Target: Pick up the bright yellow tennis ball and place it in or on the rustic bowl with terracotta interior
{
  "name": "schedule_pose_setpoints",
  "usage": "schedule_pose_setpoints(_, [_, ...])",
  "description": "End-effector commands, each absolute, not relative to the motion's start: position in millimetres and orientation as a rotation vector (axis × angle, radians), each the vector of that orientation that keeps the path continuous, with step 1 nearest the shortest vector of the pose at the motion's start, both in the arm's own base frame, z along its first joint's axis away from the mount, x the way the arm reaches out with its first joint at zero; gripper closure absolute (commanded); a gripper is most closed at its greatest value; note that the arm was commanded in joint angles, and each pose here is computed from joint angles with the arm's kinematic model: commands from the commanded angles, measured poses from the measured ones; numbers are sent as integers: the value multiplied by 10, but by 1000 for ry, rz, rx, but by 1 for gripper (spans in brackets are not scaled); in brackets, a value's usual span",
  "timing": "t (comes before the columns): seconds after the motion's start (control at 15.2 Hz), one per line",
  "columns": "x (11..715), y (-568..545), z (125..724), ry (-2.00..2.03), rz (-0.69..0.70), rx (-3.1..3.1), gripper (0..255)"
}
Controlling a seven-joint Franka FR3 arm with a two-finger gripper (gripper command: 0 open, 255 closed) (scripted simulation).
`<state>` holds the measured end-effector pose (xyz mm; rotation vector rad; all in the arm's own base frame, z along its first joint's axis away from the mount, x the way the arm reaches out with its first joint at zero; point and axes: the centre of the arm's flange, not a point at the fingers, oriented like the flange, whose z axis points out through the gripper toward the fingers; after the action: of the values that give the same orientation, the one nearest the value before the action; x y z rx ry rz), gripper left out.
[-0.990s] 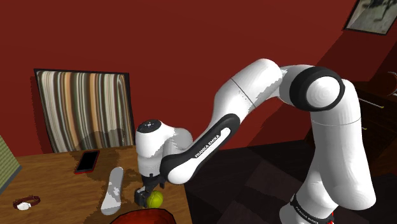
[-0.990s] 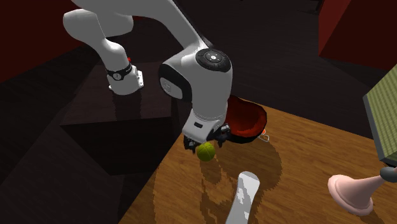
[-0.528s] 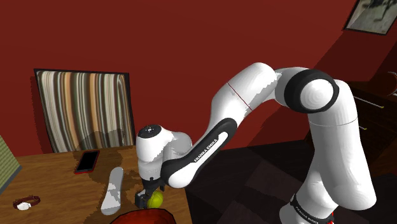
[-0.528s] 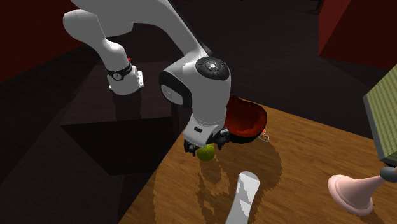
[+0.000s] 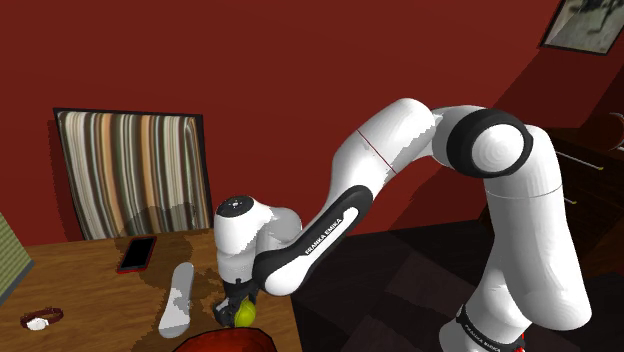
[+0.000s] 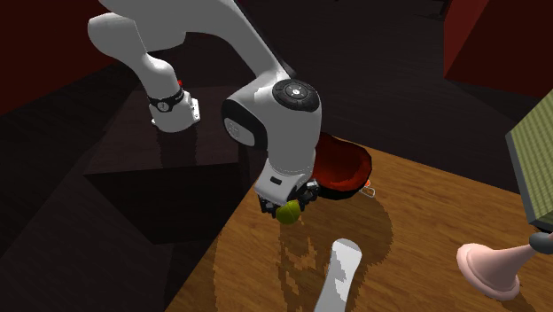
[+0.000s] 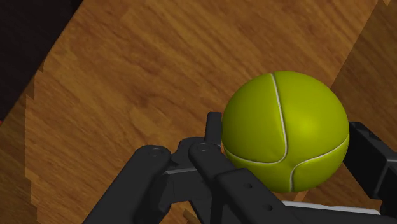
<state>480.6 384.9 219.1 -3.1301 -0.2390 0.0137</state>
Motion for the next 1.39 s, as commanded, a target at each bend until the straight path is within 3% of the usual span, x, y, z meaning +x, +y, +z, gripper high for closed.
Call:
schedule_pose_setpoints(0.0, [4807,3849,2192,-239,13,-3130,255])
schedule_pose_setpoints(1.32, [4806,3850,3035,-239,13,-3130,255])
